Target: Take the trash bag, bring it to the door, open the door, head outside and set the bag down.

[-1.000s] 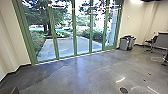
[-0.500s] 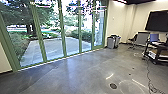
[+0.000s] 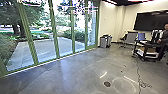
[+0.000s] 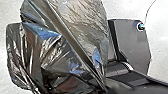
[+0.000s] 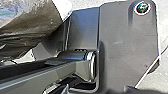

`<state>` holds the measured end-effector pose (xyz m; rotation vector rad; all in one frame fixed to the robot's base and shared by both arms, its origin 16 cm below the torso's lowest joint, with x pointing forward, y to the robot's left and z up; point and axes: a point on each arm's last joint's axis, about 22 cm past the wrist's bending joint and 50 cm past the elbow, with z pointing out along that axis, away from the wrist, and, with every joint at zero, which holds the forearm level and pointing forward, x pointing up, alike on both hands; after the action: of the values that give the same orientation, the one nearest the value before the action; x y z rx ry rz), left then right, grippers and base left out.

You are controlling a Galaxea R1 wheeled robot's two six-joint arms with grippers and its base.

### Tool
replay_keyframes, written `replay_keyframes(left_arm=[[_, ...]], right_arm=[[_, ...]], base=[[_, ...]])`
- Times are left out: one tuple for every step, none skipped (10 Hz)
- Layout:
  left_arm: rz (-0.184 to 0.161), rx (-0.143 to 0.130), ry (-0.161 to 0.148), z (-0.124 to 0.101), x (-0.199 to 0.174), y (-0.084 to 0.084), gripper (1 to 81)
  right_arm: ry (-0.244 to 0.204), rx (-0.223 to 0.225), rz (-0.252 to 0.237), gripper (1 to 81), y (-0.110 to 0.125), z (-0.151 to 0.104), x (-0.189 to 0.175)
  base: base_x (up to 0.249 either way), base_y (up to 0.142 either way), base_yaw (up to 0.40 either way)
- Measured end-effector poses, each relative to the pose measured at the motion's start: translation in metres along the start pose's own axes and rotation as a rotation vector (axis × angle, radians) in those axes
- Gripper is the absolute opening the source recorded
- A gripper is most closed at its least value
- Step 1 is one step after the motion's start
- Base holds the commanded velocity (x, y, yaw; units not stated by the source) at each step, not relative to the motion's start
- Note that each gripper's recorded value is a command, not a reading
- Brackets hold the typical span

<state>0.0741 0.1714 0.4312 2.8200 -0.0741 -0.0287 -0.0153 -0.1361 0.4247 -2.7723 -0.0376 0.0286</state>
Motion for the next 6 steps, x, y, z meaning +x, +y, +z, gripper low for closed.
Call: replay_keyframes(left_arm=[[0.0,0.0,0.0,-0.0001,-0.0002,-0.0002,1.0],[0.0,0.0,-0.002,0.0,-0.0012,-0.0002,1.0],[0.0,0.001,0.003,-0.0001,0.0003,-0.0005,1.0],[0.0,0.001,-0.001,0.0,-0.0013,-0.0005,1.0],[0.0,0.001,0.001,-0.0002,0.0001,-0.0005,1.0],[0.0,0.001,0.0,-0.0001,-0.0007,-0.0007,1.0]], right_arm=[[0.001,0.0,0.0,81.1,0.0004,-0.0001,-0.0003],[0.003,0.0,0.0,81.1,0.0,0.0,0.0004],[0.0,0.0,0.001,81.1,0.0,0.0,-0.0008],[0.002,-0.001,0.0,81.1,0.0004,-0.0001,0.0003],[0.0,0.001,0.001,81.1,-0.001,0.0003,-0.001],[0.0,0.001,0.0,81.1,-0.0013,0.0003,-0.0004]], base=[[0.0,0.0,-0.131],[0.0,0.0,-0.103],[0.0,0.0,-0.092],[0.0,0.0,0.0],[0.0,0.0,0.0],[0.0,0.0,0.0]])
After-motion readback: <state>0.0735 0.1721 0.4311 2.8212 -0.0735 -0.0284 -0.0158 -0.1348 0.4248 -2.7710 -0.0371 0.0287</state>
